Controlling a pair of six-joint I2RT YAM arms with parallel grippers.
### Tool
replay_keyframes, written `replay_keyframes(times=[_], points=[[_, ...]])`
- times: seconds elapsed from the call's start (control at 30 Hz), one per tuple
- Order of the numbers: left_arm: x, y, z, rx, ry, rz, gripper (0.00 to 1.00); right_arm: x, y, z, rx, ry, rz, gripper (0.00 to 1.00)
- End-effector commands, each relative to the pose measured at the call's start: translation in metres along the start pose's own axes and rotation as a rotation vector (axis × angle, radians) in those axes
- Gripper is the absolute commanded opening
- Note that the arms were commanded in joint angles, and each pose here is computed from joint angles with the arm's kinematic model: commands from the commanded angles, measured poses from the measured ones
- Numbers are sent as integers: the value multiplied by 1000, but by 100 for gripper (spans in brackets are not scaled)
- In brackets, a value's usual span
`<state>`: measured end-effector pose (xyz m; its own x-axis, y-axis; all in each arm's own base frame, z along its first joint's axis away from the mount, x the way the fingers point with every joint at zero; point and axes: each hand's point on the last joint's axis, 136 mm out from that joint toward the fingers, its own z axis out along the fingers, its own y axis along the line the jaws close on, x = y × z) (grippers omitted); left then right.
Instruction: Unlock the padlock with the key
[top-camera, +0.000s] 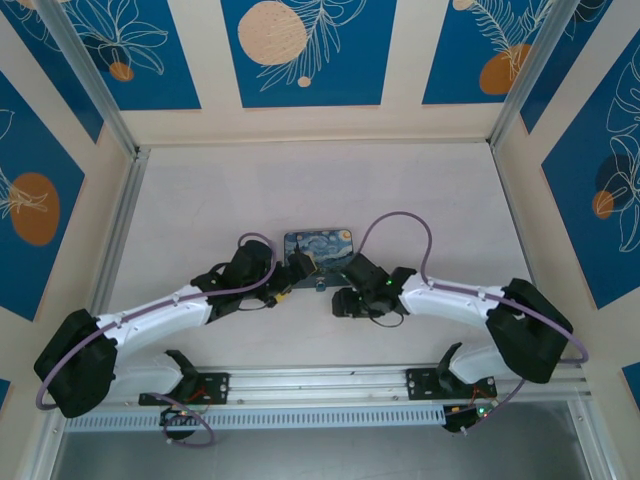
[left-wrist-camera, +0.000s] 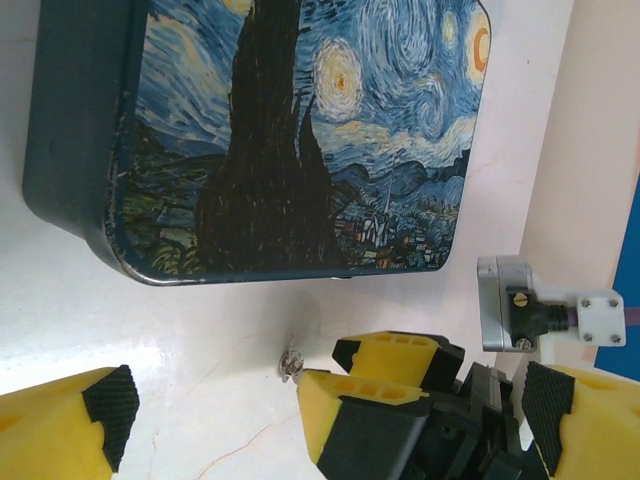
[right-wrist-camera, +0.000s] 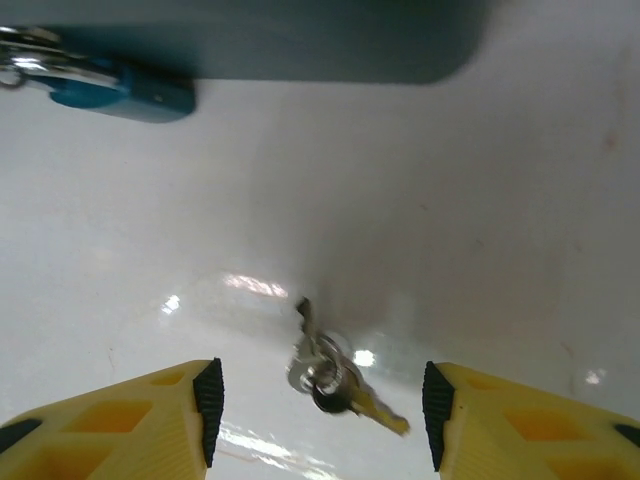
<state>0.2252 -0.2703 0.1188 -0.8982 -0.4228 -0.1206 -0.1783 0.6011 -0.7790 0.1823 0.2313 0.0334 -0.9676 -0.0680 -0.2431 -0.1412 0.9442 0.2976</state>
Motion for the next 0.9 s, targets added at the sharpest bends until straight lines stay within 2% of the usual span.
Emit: replay_keyframes(times=[0.0, 0.43, 0.6, 0.87], points=[[-2, -11, -6, 11, -20, 28, 100, 4, 0, 4, 62, 37, -112, 57], [-6, -17, -15, 16, -39, 43, 100, 23, -9, 18, 178, 86, -173, 47], [-6, -17, -14, 17, -39, 43, 100, 30, -14, 11, 197, 67, -163, 47], [-6, -16, -12, 15, -35, 42, 100, 33, -21, 10, 210, 45, -148, 40]])
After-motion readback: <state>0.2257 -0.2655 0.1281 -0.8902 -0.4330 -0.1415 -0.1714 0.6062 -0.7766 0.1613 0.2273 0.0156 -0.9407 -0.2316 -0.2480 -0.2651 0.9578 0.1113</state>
